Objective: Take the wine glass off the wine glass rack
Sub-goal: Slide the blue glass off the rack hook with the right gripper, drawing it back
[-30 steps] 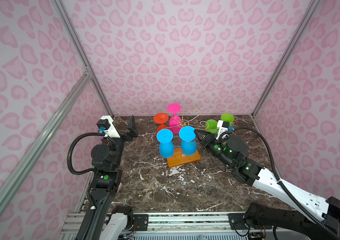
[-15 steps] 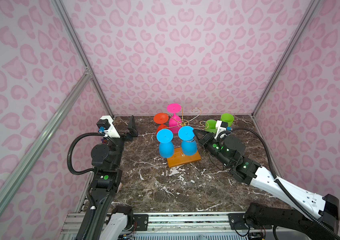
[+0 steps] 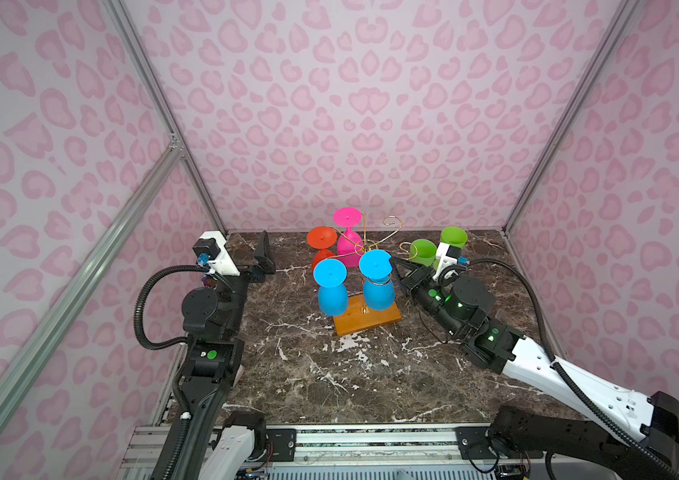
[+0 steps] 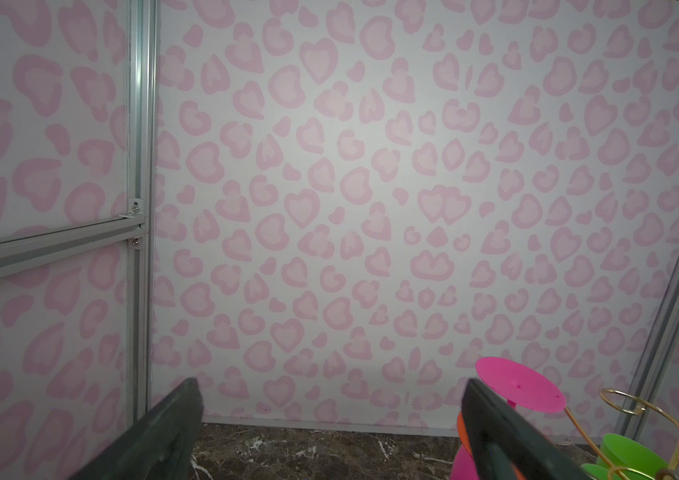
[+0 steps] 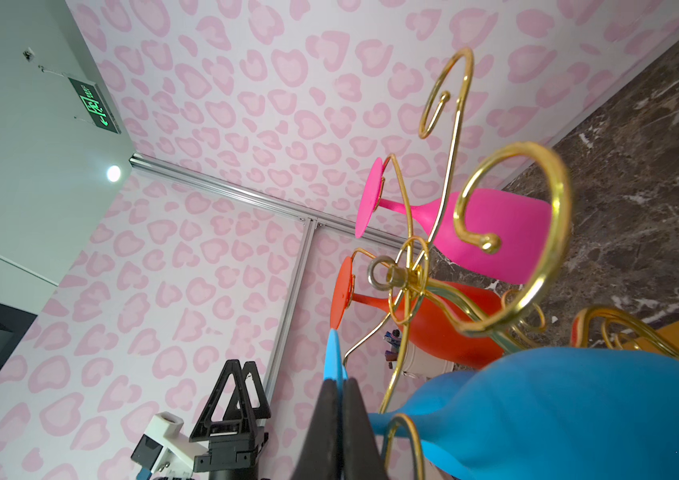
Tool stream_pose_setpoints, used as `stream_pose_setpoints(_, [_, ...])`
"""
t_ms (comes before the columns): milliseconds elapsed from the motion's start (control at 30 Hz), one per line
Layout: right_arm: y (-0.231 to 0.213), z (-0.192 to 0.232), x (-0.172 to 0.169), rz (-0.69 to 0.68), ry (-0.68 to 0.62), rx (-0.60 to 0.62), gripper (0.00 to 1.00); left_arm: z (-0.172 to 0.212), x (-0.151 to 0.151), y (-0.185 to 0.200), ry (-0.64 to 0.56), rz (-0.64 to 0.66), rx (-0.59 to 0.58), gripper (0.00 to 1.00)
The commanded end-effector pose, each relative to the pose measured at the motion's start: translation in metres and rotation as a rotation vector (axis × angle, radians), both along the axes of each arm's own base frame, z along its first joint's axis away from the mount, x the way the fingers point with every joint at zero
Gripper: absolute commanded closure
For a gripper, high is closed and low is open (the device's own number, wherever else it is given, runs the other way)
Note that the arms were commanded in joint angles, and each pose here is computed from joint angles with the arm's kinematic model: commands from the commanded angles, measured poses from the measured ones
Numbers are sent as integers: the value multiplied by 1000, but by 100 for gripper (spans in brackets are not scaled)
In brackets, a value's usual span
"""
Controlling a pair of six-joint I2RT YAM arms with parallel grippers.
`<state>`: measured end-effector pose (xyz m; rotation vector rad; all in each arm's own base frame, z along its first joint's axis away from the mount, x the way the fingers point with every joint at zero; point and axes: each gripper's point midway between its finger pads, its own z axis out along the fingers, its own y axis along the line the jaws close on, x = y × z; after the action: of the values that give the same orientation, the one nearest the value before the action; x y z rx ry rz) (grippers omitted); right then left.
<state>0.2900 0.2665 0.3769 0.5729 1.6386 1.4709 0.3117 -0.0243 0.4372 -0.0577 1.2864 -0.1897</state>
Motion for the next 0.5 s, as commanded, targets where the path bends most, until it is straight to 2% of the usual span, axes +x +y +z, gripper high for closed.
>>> stream_pose_setpoints(0, [-13, 10, 3, -59, -19, 88, 100, 13, -5, 1, -40, 3, 2, 1])
stream_pose_setpoints(467, [-32, 2, 2, -124, 18, 202, 100, 13, -5, 1, -40, 2, 0, 1])
